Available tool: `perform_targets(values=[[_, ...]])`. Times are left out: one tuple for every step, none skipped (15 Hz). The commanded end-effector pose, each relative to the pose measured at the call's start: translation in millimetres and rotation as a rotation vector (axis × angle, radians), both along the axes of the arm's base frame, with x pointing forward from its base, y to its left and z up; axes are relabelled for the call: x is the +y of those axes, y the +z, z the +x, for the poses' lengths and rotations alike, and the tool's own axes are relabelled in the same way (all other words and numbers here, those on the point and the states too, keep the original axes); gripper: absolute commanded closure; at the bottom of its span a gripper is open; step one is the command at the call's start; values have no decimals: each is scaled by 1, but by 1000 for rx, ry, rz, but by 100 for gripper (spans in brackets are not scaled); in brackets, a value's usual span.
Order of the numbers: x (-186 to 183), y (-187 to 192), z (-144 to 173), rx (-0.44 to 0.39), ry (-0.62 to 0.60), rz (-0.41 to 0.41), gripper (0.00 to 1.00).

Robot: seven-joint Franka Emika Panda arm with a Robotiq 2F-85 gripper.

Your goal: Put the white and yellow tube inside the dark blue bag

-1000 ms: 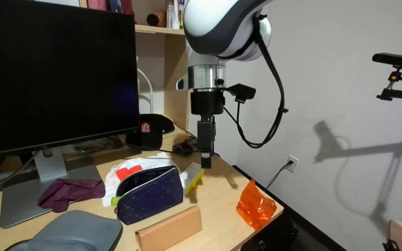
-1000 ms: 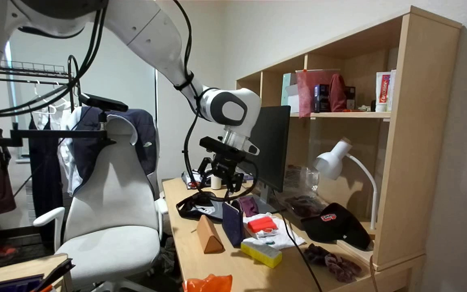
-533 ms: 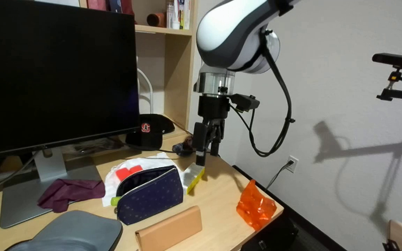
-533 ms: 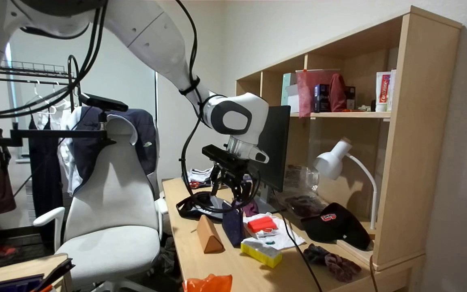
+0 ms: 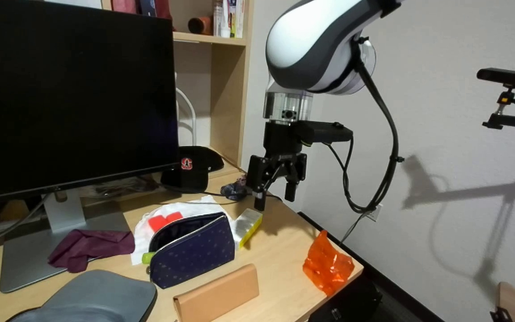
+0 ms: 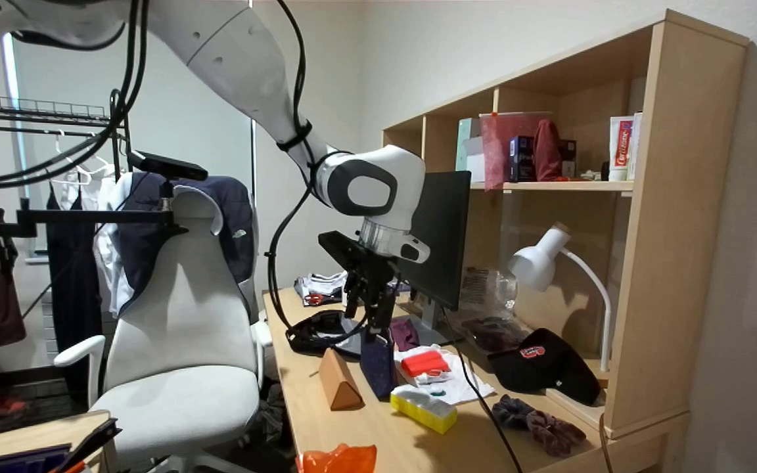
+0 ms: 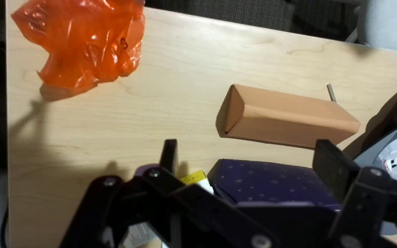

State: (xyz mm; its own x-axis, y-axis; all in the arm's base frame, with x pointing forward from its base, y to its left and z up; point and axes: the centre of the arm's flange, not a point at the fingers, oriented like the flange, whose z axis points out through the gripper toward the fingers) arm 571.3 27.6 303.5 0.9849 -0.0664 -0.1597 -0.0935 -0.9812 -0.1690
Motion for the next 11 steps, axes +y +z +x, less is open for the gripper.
perform_targets(values=[[1,11,-21,16,-107,-74,0],[1,12,-22,27,-120,-95,0],[0,13,-23,32,-130,-121,0],[0,13,-24,39,-130,-137,0],[0,13,-24,47,-127,-162,0],[1,13,-25,78,-105,-172,0],[-2,6,-15,44,-105,-134,0],[-2,6,-16,49,-103,-136,0],[-2,6,-15,48,-103,-136,0],[-2,6,-15,48,-103,-136,0],[-2,6,-15,49,-104,-137,0]])
